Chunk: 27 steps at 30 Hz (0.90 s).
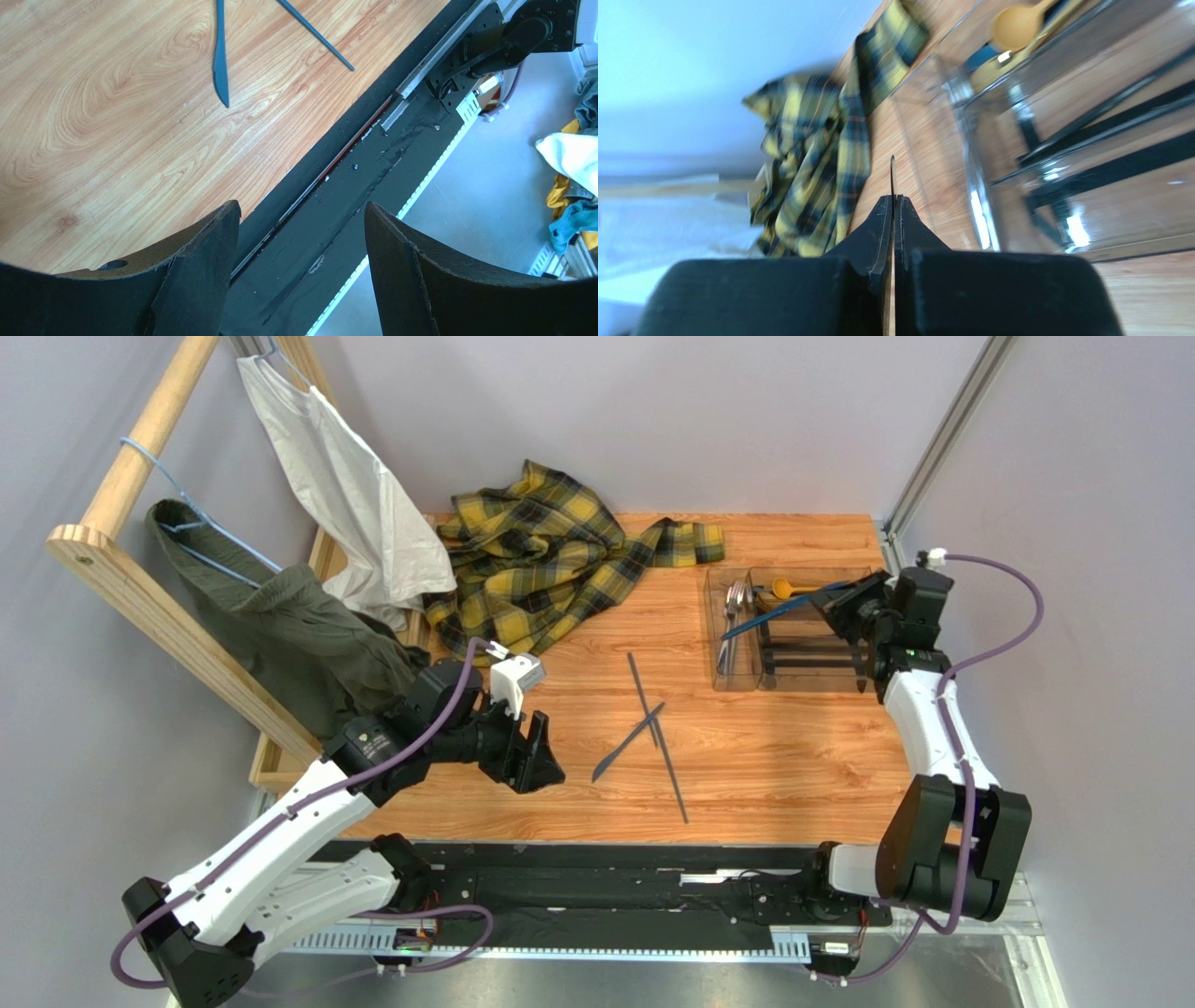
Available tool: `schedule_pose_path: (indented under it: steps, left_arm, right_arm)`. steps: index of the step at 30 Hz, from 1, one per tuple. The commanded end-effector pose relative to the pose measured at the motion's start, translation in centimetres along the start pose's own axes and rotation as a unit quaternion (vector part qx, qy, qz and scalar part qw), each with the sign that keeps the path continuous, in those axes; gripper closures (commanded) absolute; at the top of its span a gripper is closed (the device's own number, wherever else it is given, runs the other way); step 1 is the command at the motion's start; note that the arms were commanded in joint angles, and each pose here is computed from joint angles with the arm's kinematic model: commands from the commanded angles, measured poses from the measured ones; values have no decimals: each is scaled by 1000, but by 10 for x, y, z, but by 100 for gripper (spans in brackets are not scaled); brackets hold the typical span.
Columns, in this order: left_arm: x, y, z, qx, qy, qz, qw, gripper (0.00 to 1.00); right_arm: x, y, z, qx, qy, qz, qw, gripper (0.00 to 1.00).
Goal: Sort the eating utensils into containers
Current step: Place the knife in the storage box.
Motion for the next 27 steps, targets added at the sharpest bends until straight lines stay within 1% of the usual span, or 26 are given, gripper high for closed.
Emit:
schedule_pose_path:
  steps: [1, 6, 10, 15, 18, 22, 27]
  left_arm:
    - [3, 1, -1, -2, -5, -12, 1000, 27]
    - [8, 2, -1, -4, 1, -25, 1000, 27]
    - [9, 2, -2, -5, -2, -29, 1000, 27]
    - [6, 2, -2, -4, -3, -21, 1000, 27]
    - [6, 1, -2, -5, -4, -20, 1000, 27]
    - [6, 2, -2, -5, -6, -21, 1000, 27]
    - [7, 2, -3, -7, -8, -24, 1000, 27]
  right_arm:
    - [6, 38, -1, 3, -1, -52, 999, 100]
    - [3, 63, -25, -34, -24, -86, 995, 100]
    - [-3, 77, -37, -33, -59, -116, 991, 100]
    - [-11, 78, -47, -51, -74, -121, 989, 100]
    - [-16, 83, -45, -51, -58, -134, 988, 100]
    - [-23, 85, -50, -55, -70, -130, 987, 100]
    - [-31, 92, -45, -54, -68, -136, 987, 100]
Point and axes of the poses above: each gripper's point midway between its finger pads, its own x axis back along the fingers, its own z axis along the line the jaws close on, y = z × x, the point moved 8 cm from there along x, back along the fingers, and after that the axes turned 1 degree about x, right-handed, at the moved point
